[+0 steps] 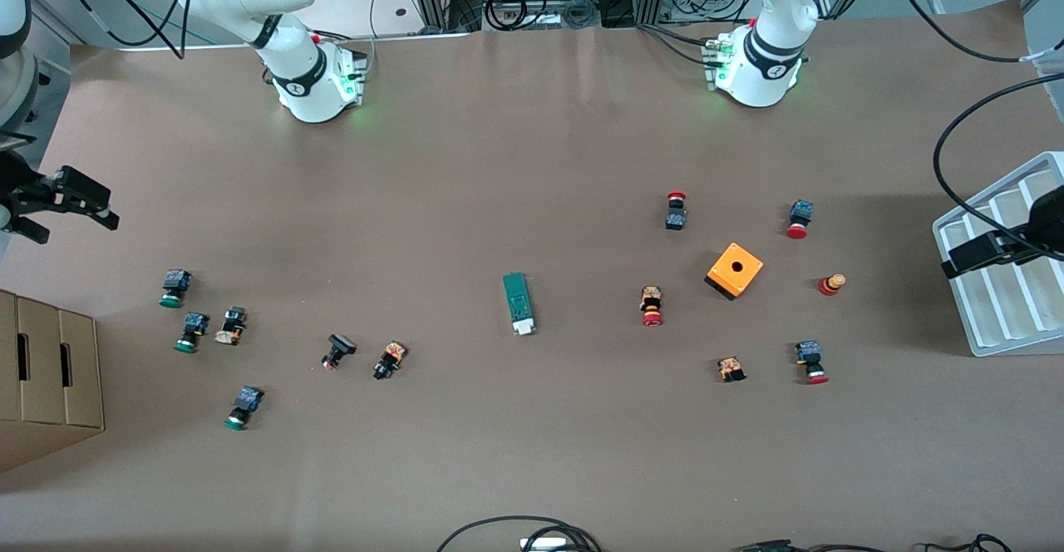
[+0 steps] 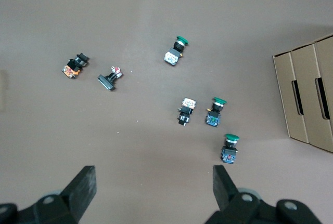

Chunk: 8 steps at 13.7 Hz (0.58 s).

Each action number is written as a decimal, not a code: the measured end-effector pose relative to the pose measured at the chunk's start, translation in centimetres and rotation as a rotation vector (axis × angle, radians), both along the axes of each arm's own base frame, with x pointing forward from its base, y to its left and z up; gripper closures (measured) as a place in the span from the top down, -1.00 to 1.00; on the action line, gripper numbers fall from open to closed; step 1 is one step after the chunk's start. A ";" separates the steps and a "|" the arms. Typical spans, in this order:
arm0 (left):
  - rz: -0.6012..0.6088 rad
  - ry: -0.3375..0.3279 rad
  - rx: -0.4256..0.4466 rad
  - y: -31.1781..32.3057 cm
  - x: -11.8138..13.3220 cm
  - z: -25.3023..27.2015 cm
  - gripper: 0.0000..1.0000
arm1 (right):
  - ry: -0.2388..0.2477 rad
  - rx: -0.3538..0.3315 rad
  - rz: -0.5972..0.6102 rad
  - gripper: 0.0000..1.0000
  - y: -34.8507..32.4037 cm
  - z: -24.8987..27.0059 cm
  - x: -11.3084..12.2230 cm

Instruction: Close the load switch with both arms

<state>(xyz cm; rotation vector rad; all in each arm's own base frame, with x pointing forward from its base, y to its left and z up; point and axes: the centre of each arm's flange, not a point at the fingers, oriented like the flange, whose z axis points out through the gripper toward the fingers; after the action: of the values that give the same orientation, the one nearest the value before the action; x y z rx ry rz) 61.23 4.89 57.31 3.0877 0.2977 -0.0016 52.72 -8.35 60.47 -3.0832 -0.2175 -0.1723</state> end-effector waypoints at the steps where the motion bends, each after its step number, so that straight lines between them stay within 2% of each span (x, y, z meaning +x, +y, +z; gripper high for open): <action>1: -0.005 0.016 -0.002 -0.2 -0.2 0.0 1.00 | -0.003 0.000 -0.001 1.00 -0.1 0.1 0.0; 3: -0.018 0.036 -0.005 -0.8 -0.6 0.1 1.00 | -0.007 -0.001 0.002 1.00 -0.3 0.3 0.0; 8: -0.032 0.022 -0.004 -1.4 -1.0 1.2 1.00 | -0.008 -0.002 0.010 1.00 -0.3 0.3 0.0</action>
<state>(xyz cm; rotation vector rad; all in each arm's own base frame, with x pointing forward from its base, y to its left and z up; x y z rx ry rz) 60.21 3.50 58.49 3.0901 0.2495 -0.0377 52.72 -8.69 60.80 -3.0837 -0.2337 -0.1835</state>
